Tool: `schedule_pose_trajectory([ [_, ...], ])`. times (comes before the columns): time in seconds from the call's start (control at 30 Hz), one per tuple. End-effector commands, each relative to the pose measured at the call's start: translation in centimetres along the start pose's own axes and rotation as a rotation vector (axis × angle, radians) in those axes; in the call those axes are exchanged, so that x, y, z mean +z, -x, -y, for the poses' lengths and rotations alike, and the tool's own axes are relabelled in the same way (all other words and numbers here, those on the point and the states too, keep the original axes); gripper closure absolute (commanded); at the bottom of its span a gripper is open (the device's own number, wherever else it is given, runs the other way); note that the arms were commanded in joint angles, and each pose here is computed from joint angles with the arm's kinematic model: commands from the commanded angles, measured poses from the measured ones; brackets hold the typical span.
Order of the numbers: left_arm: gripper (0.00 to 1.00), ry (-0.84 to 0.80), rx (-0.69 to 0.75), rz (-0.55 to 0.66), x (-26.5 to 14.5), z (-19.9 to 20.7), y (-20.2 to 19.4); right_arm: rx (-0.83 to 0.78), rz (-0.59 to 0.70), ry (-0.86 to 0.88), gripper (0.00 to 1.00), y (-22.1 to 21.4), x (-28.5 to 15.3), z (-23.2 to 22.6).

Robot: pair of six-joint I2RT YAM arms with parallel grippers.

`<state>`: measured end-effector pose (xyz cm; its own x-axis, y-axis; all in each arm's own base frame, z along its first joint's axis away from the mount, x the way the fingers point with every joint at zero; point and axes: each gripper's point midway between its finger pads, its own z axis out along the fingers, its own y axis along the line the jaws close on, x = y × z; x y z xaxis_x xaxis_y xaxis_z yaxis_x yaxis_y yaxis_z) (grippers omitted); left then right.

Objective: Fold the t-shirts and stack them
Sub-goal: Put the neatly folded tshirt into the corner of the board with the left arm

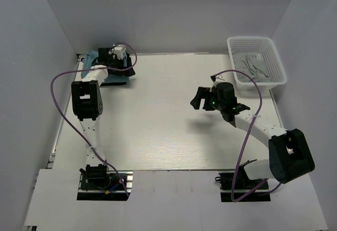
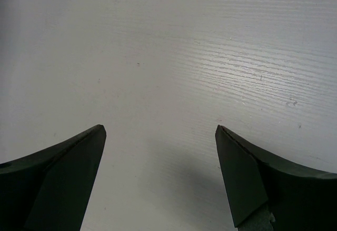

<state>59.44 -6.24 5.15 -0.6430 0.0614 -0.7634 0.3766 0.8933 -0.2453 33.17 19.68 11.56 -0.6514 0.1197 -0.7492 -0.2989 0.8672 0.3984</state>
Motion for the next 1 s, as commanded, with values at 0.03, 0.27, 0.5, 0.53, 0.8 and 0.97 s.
schedule_pose_trajectory([
  [0.03,0.00,0.057,0.009,-0.091,-3.6,-0.6,-1.4,-0.011,0.066,0.030,0.10,2.0,-0.7,-0.8],
  [0.27,0.00,0.115,0.023,-0.006,-5.4,-0.9,4.0,-0.007,0.076,0.041,0.10,2.4,-0.6,-1.1],
  [0.5,0.00,0.281,0.067,0.191,-9.8,-2.5,12.0,-0.001,0.058,0.059,0.10,2.2,0.2,-1.4],
  [0.53,0.00,0.295,0.070,0.200,-10.1,-2.7,12.4,0.006,0.049,0.055,0.10,2.0,0.5,-1.2],
  [0.8,0.00,0.378,0.059,0.227,-8.3,-8.1,13.2,0.002,0.040,0.010,0.10,2.2,1.6,-0.4],
  [0.97,0.00,0.368,0.054,0.261,-7.7,-10.7,13.2,-0.004,0.035,-0.046,0.10,2.4,2.0,0.5],
])
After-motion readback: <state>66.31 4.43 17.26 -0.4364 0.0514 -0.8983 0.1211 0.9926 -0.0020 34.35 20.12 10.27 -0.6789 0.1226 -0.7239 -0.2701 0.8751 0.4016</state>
